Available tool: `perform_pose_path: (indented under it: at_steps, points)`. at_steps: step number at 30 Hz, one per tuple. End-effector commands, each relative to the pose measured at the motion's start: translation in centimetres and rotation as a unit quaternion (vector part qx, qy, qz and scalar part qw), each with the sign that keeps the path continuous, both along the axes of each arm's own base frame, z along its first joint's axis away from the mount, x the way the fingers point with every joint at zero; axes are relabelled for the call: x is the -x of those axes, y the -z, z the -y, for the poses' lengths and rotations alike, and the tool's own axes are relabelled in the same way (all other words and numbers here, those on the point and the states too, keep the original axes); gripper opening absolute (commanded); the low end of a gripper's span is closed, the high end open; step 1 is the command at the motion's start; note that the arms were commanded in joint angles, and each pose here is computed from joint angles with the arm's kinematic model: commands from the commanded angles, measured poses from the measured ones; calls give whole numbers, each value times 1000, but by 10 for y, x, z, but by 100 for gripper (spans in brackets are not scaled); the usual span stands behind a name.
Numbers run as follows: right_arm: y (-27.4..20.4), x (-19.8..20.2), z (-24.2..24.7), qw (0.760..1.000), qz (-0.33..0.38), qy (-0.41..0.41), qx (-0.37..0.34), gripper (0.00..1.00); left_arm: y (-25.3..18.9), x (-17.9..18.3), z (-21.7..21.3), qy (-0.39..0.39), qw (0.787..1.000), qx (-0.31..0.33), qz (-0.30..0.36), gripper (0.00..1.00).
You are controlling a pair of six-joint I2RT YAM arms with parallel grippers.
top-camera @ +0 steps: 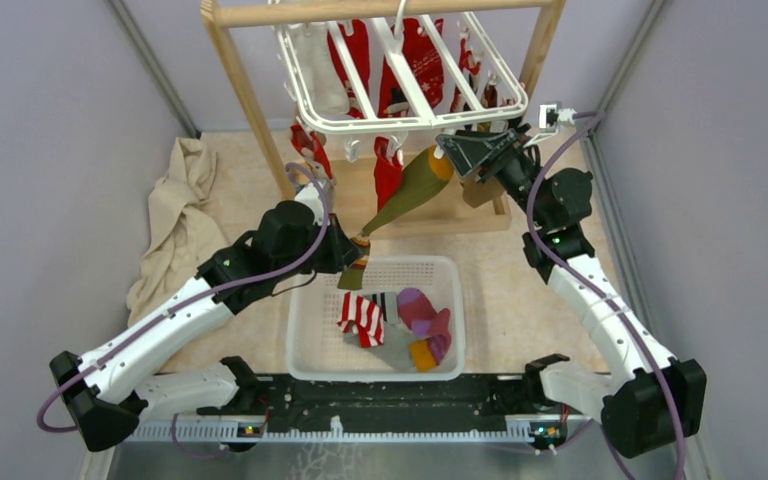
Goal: Remove the socks clipped to the hanger
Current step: Remove the sock from the hanger.
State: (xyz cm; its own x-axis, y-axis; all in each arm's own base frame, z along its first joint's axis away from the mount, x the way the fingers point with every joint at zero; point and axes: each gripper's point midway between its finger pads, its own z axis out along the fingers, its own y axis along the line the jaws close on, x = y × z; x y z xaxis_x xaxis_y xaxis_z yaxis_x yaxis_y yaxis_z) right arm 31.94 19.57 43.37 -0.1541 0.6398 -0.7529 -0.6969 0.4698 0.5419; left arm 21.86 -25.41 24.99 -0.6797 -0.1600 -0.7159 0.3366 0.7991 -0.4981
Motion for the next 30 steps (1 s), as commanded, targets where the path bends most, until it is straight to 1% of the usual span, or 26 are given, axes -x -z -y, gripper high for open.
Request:
perform_pose_path:
  at_steps: [1, 18, 22, 26, 30]
  points:
    - [-34, 1, 6, 999, 47, 12, -16, 76, 0, -2, 2, 6, 1000, 3, 5, 10]
    - [-43, -7, 3, 997, 66, 4, -43, 73, 1, -2, 4, 8, 1000, 2, 3, 10]
    - [-46, -5, 3, 996, 72, 1, -46, 70, 2, -2, 5, 10, 1000, 2, 0, 10]
    - [-48, -5, 4, 996, 74, 3, -48, 66, 3, -2, 6, 12, 1000, 2, 0, 10]
    - [-49, -5, 3, 996, 76, 0, -50, 57, 2, -2, 6, 12, 1000, 3, -1, 10]
